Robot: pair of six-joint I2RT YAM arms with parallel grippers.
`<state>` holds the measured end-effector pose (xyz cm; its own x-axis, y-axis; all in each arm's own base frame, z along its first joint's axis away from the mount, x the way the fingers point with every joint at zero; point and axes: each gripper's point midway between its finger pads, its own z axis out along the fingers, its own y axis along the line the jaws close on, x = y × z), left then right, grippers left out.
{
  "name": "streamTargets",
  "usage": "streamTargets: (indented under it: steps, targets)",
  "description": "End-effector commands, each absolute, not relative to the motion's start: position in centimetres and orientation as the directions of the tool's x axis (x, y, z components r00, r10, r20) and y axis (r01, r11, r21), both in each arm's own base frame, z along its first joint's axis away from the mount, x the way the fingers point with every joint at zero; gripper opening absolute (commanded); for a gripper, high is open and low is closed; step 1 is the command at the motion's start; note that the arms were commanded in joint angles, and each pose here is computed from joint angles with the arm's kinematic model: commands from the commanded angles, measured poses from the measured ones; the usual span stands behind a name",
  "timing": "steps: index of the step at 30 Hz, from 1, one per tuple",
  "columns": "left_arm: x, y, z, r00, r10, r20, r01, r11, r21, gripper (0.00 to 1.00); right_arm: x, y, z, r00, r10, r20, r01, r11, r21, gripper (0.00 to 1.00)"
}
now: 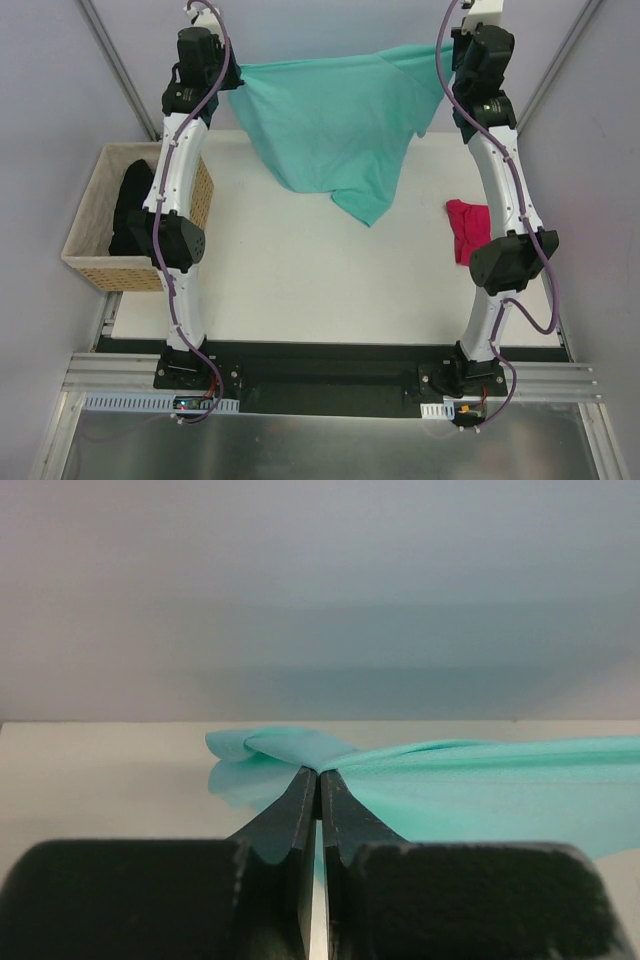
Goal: Fold and stack the t-shirts
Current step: Flatten out the tshirt
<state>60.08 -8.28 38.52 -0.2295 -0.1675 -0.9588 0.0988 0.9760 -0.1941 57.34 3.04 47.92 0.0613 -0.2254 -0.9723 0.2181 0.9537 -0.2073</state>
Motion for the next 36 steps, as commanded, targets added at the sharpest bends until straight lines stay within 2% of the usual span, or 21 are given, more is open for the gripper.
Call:
streamTargets:
  steps: [1,10,21,29,36]
  targets:
    - [58.3,-4.8,40.3,-0.195,-0.157,-0.968,0.019,0.986,-0.164,0.0,56.8,0.6,48.0,0.062,-0.163,-0.985,0.293,0.946,-0.138,0.01]
    - [54.7,-6.1,36.6,-0.342,-0.188,-0.921,0.037,0.976,-0.213,0.0,55.8,1.9,44.0,-0.045,-0.14,-0.989,0.244,0.959,-0.147,0.01]
    - [52.7,-7.3,36.1,-0.405,-0.161,-0.9,0.068,0.976,-0.205,0.0,54.2,2.3,42.8,-0.113,-0.114,-0.987,0.207,0.969,-0.136,0.01]
    - [51.0,-9.1,42.8,-0.252,-0.013,-0.968,0.165,0.985,-0.056,0.0,50.4,3.2,51.5,0.094,-0.162,-0.982,0.171,0.975,-0.145,0.01]
    - [49.2,-8.3,50.0,-0.058,0.048,-0.997,0.176,0.984,0.037,0.0,46.4,3.3,59.8,0.316,-0.201,-0.927,0.189,0.971,-0.146,0.01]
